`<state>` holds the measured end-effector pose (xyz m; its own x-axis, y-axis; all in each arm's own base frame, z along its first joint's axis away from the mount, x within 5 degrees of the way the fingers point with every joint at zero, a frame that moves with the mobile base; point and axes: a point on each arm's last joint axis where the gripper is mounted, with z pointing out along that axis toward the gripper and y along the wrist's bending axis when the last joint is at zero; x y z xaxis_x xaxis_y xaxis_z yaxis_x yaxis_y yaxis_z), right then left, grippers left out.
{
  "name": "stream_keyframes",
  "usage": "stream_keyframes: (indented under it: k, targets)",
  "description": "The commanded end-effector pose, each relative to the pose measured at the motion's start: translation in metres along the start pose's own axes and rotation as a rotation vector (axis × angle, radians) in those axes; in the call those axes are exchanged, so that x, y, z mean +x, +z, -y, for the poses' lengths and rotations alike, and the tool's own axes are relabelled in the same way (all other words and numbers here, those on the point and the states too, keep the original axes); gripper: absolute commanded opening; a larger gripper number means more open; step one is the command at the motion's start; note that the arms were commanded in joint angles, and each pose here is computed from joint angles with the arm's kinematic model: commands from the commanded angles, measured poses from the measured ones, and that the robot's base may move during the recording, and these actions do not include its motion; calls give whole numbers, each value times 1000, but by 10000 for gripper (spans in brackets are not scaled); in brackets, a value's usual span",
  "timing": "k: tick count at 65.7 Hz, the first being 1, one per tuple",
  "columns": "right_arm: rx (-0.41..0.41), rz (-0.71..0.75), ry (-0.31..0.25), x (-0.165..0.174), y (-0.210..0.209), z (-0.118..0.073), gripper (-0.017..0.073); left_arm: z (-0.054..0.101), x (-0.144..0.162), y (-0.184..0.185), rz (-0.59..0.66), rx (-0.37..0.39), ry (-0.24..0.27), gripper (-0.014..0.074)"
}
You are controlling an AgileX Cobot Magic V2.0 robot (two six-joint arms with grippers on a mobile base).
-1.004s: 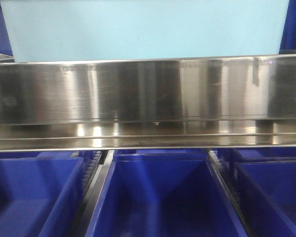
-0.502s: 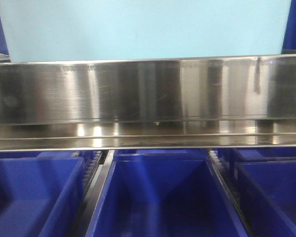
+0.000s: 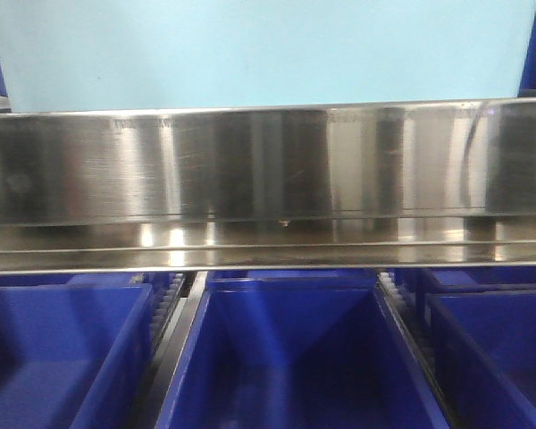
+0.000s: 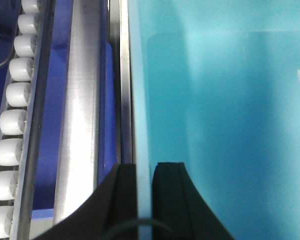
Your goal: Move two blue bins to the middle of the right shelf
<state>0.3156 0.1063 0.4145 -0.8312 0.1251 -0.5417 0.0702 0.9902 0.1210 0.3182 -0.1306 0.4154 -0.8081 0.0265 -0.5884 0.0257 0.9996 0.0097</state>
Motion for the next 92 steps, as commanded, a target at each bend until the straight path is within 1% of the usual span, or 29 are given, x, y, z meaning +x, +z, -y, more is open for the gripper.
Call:
stream_keyframes:
  k: [1,15,21,27,36,47,71,76,79,82,85,88,89,91,92]
  targets:
    - [-93,12,18,2,-6,-9,-162,9,4,1,4,67,13,-111]
    - [-78,-19,15,2,7,-11,-162,9,19,21,-73,34,34,-111]
    - [-69,-49,36,7,15,-11,-162,8,23,27,-93,14,46,-111]
    - [-55,-77,37,12,22,-10,-162,7,26,30,-102,4,52,-111]
    - [-39,-110,35,18,31,-8,-162,8,26,31,-105,3,52,-111]
    - [-39,-110,35,18,31,-8,-162,10,26,40,-125,-5,58,-111]
    - [-37,-114,35,19,32,-8,-162,10,26,41,-126,-6,59,-111]
    - [-38,-111,35,19,30,-8,-151,10,26,40,-125,-4,48,-106]
    - [-39,-109,33,19,29,-7,-97,11,26,40,-127,0,45,-83]
    - [-40,-107,30,19,28,-7,-26,11,26,40,-128,2,43,-39]
    - [-40,-107,30,19,28,-7,77,11,26,40,-128,2,43,35]
    - [-40,-107,30,19,28,-7,165,11,26,40,-128,1,30,114]
    - [-40,-107,30,19,28,-7,203,11,26,40,-128,1,24,157]
    - [-40,-107,30,19,28,-7,243,11,26,40,-127,-2,22,214]
    - [-40,-107,30,19,28,-7,258,11,26,40,-125,-1,22,257]
